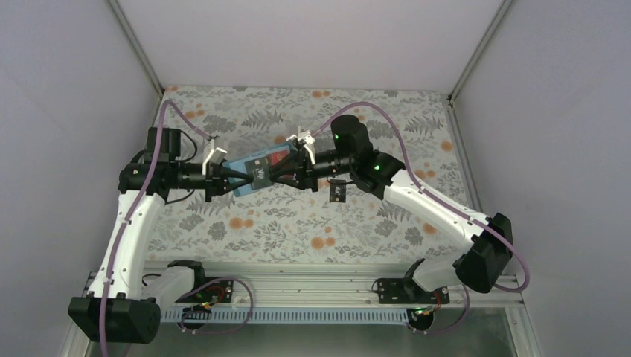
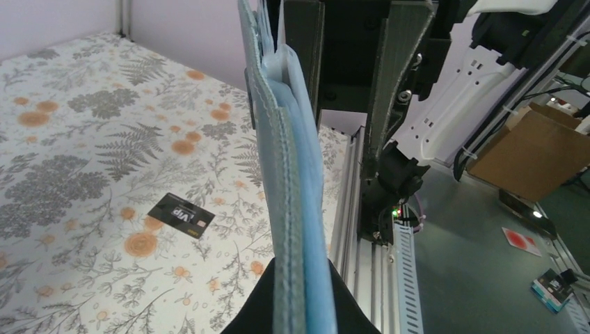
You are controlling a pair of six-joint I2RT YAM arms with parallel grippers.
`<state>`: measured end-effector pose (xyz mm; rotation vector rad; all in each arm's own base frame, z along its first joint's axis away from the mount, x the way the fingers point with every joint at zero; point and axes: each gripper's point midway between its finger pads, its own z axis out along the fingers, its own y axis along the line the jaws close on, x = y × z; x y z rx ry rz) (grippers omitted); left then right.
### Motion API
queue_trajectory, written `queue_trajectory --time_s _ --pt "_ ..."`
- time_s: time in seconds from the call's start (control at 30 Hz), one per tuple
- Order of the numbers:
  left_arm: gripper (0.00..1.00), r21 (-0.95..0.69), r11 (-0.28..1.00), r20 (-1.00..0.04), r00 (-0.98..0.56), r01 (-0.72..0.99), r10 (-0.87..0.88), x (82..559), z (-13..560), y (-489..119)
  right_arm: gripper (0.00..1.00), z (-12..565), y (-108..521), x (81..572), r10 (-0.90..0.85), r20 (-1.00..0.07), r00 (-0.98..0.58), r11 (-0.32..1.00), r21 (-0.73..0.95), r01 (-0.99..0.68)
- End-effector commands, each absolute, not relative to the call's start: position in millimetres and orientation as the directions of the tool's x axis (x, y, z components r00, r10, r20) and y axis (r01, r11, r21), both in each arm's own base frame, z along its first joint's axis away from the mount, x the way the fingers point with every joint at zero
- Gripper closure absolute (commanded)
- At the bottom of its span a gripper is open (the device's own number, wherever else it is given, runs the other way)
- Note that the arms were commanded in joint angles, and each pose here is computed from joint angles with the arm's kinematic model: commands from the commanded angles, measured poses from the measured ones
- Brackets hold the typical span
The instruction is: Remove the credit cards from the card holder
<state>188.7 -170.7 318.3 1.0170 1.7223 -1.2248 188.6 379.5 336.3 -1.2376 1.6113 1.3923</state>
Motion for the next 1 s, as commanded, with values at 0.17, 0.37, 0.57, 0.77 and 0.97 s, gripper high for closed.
queue_trajectory --time_s 0.17,0.37,0.57,0.77,0.97 --pt "0.98 -0.235 0.060 -0.966 -0.240 0.970 0.098 156 352 -176 0.71 350 381 193 -0.204 -0.941 -0.269 -0.043 0.283 -0.958" --pt "0.98 -0.224 0.058 -0.968 -0.229 0.973 0.099 154 353 -176 0.68 352 366 206 -0.194 -0.946 -0.259 0.020 0.260 -0.965" --pt "0.98 -0.227 0.062 -0.967 -0.232 0.972 0.102 156 352 -175 0.71 354 364 198 -0.186 -0.945 -0.270 -0.034 0.281 -0.959" --pt "0.98 -0.245 0.100 -0.959 -0.257 0.964 0.121 165 347 -175 0.67 358 370 159 -0.199 -0.958 -0.208 -0.226 0.252 -0.941" --pt "0.98 -0.249 0.104 -0.958 -0.260 0.963 0.123 166 346 -175 0.70 357 373 157 -0.199 -0.955 -0.218 -0.235 0.262 -0.936"
